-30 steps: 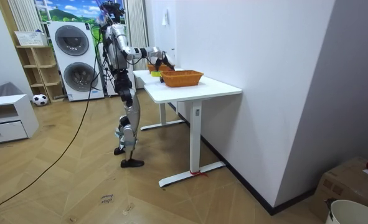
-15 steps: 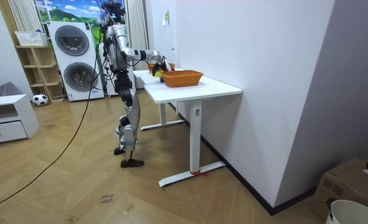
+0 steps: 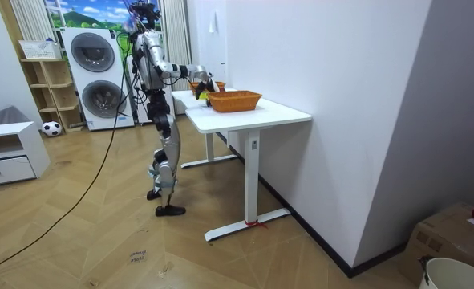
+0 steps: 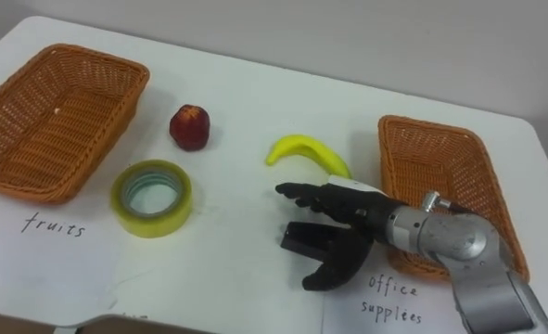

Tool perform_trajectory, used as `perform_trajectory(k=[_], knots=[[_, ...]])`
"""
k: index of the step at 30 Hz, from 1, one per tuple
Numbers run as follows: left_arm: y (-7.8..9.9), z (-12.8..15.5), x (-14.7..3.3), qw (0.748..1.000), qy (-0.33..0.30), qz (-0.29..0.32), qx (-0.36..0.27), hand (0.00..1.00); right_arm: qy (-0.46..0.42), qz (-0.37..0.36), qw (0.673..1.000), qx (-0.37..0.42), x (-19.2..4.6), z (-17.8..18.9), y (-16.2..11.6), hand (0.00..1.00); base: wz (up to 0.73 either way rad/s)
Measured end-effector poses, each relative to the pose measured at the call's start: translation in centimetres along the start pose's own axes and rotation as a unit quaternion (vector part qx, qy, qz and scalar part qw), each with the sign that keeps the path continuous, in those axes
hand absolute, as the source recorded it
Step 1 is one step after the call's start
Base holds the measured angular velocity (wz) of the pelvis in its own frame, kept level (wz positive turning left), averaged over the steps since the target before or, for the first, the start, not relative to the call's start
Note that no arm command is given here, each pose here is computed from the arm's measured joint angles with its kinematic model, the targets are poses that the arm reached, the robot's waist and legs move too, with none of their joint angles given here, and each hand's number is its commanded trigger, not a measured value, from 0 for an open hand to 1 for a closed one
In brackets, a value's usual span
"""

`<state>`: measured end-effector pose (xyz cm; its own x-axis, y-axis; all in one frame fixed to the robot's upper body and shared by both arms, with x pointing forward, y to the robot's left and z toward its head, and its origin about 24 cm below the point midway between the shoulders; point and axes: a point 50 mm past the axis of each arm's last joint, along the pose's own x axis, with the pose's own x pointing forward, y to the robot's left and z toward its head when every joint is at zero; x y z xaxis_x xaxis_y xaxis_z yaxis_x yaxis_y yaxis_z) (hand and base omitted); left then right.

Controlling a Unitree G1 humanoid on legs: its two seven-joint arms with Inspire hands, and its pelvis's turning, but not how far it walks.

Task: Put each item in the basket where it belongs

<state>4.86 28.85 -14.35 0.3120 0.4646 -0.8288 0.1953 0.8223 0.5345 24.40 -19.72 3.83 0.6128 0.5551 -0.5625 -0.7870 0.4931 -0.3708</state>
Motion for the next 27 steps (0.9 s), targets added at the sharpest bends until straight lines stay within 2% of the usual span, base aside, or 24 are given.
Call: perform_trajectory(k=[10,27], knots=[[0.0,0.3,-0.1,1.000,-0.009,0.003,-0.010,0.00,0.057,-0.041,0.995,-0.070,-0.2,0.1,-0.5,0.00,0.00],[-0.1,0.0,-0.2,1.000,-0.005,0.002,-0.013,0.00,0.071,-0.084,0.987,-0.120,-0.5,1.0,-1.1,0.00,0.00]])
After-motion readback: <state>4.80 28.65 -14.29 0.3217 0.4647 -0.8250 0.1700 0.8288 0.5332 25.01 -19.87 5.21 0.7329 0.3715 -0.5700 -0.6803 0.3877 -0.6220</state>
